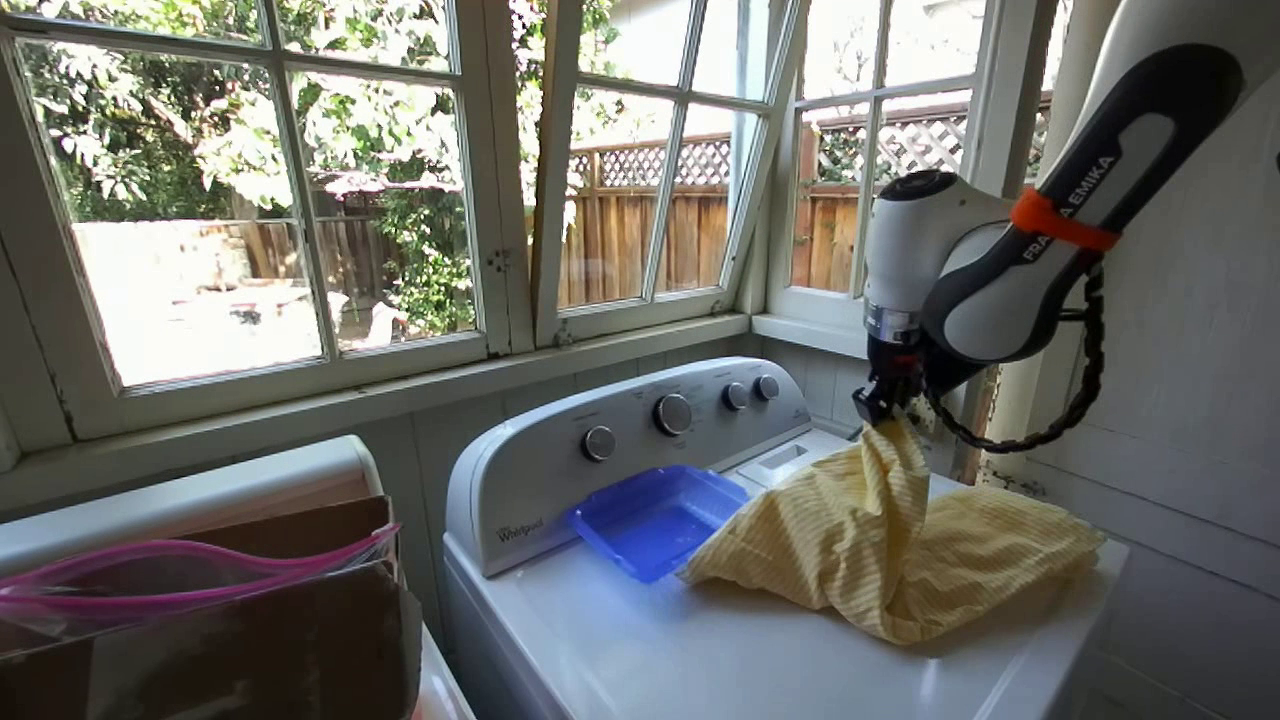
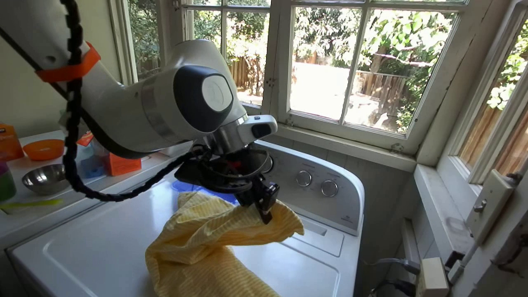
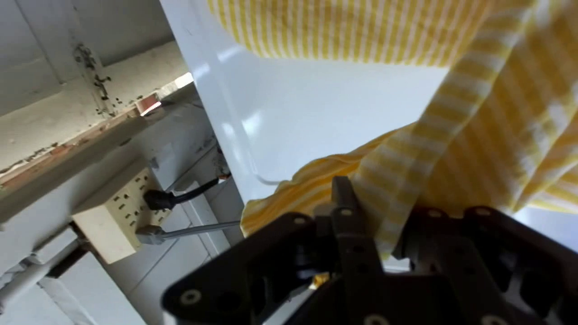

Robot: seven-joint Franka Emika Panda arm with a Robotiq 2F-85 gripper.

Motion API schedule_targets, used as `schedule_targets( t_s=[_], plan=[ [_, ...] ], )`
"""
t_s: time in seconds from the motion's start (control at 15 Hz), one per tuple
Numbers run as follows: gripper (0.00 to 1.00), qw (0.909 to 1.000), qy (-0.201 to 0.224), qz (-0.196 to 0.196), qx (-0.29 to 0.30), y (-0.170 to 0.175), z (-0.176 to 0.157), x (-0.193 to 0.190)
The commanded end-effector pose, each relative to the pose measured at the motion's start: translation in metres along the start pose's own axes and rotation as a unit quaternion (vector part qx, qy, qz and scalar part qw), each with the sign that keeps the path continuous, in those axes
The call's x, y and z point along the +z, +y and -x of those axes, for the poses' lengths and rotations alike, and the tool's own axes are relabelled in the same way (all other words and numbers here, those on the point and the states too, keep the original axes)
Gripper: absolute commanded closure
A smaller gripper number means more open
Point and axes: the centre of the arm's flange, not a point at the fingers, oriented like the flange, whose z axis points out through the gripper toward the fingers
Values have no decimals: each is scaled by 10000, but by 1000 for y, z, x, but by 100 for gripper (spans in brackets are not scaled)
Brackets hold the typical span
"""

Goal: Fold the yellow towel from left to right then move it to the left.

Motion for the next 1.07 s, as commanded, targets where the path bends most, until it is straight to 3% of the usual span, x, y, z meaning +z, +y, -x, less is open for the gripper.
schedule_targets(
  t_s=[0.0,0.2,0.33,0.73,1.0],
  plan=[
    [92,10000,-32,68,20,2,1,0],
    [92,9999,-37,109,22,2,1,-2],
    [98,9988,-98,479,82,6,3,6],
    [98,9841,-890,1271,862,79,32,38],
    [98,9774,-1464,1061,1093,94,56,57]
  ],
)
